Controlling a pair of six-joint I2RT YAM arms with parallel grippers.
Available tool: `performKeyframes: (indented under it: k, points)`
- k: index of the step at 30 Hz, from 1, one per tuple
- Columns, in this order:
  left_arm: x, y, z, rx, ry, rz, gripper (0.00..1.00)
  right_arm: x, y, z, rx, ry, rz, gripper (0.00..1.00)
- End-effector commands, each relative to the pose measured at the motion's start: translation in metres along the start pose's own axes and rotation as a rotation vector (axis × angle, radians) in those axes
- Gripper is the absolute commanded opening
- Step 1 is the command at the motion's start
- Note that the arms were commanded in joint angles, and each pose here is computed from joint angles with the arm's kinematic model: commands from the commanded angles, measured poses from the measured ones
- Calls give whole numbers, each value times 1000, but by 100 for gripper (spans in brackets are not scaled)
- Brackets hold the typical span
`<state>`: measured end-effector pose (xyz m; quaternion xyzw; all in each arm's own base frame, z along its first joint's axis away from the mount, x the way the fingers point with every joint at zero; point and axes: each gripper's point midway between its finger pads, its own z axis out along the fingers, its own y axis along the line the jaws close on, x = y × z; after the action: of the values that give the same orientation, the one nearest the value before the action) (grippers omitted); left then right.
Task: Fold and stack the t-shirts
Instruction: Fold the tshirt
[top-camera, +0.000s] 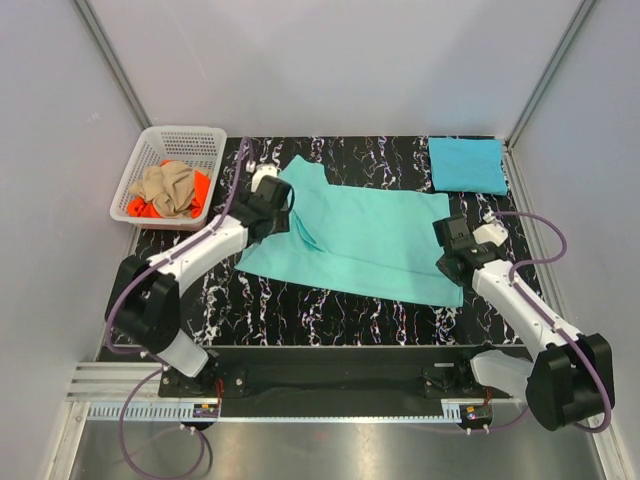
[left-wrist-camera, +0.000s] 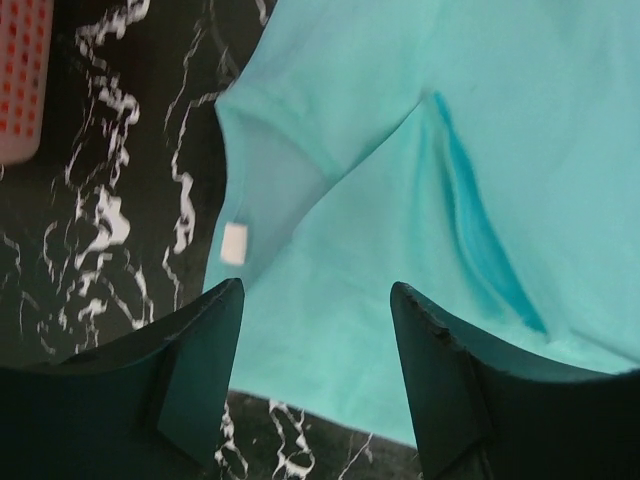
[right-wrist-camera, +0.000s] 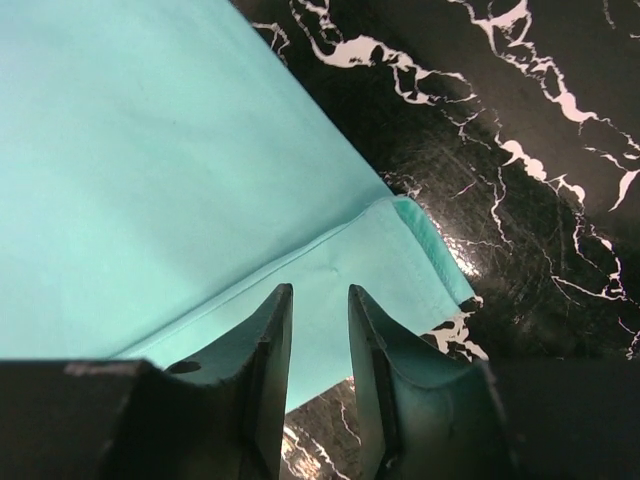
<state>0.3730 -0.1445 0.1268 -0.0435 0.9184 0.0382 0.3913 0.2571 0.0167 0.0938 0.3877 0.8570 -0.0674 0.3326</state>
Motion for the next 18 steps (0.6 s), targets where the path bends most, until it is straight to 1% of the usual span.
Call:
performKeyframes:
  k: [1,2,3,4,5,6,10,12,14,17,18]
  points:
    - [20,26,1,-47,13,-95,66,-10,19,-13,-93,5,-24,36]
    - [31,37,4,-48,33,-125,66,-12,23,-14,-102,9,-28,36]
    - [30,32,7,-11,20,-152,66,-9,25,-13,-95,35,-44,36]
    - [38,41,11,-18,35,-188,66,-14,32,-17,-108,36,-41,36]
    - [41,36,12,17,55,-209,66,-11,32,-14,-94,56,-58,36]
    - [43,40,14,16,67,-232,66,-13,38,-16,-105,64,-58,36]
    - [48,40,18,48,85,-249,66,-8,36,-3,-88,117,-60,36]
    - [55,43,19,34,101,-247,66,-4,36,4,-98,145,-49,36]
    - [70,52,20,-18,141,-248,63,2,36,10,-99,167,-45,36]
    - [86,64,20,-76,169,-262,58,18,34,20,-103,208,-42,36]
    - [89,68,20,-90,173,-278,54,26,30,24,-94,227,-48,36]
